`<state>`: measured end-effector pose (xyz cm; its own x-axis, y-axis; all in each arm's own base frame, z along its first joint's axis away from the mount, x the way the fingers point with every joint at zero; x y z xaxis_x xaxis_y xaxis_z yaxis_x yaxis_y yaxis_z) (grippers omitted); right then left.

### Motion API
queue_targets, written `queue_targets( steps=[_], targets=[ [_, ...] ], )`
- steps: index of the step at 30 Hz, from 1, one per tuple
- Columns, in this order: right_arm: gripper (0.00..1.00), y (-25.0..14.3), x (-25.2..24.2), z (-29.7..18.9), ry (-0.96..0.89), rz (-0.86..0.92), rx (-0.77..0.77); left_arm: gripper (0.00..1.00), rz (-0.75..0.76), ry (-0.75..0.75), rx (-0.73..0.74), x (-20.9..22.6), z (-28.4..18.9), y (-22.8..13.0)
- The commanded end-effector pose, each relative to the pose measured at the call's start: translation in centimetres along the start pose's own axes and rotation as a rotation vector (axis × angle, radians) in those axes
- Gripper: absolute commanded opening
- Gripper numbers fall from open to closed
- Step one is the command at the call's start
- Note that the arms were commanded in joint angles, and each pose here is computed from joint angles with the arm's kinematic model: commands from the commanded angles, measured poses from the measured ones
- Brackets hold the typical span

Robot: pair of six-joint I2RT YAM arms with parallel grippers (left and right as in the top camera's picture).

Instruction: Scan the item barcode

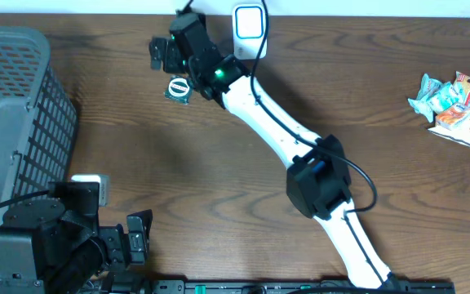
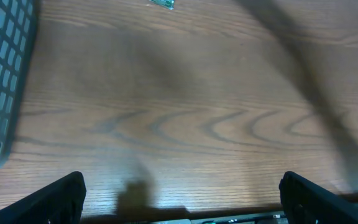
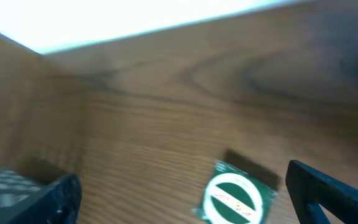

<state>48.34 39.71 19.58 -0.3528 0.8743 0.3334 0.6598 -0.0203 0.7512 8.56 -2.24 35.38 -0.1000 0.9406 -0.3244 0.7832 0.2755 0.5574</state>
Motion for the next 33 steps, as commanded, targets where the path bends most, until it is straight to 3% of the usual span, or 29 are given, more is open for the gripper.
queue_targets(
  steps=[1, 13, 20, 25, 30, 33],
  targets=[
    [0.99, -0.8, -1.6, 1.0, -0.056, 0.028, 0.02, 0.98, -0.005, 0.009, -0.004, 0.1, 0.0, 0.1],
    [0.98, -6.4, -1.6, 5.4, -0.132, -0.028, 0.061, 0.97, -0.005, 0.009, -0.004, 0.1, 0.0, 0.1],
    [0.67, -6.6, -1.5, 5.8, -0.178, -0.254, 0.036, 0.98, -0.005, 0.008, -0.004, 0.1, 0.0, 0.1],
    [0.33, -6.5, -1.4, 5.7, -0.206, -0.318, 0.022, 0.97, -0.005, 0.009, -0.004, 0.1, 0.0, 0.1],
    [0.13, -6.7, -1.2, 5.8, -0.195, -0.327, 0.023, 0.98, -0.005, 0.009, -0.004, 0.1, 0.0, 0.1],
    [0.09, -7.4, -0.8, 6.2, -0.182, -0.333, 0.039, 0.98, -0.005, 0.009, -0.004, 0.1, 0.0, 0.1]
  ],
)
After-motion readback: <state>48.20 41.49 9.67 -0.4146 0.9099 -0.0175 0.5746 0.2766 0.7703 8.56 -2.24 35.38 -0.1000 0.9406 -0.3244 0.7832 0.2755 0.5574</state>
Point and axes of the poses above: each gripper's point midway between its finger pads, its own z axis out along the fingers, its own x axis along the line the jaws close on, y = z × x, the point moved 7 cm from there along -z, back along the fingers, and after that the axes turned 12 degrees about -z, right-handed, at the moved point
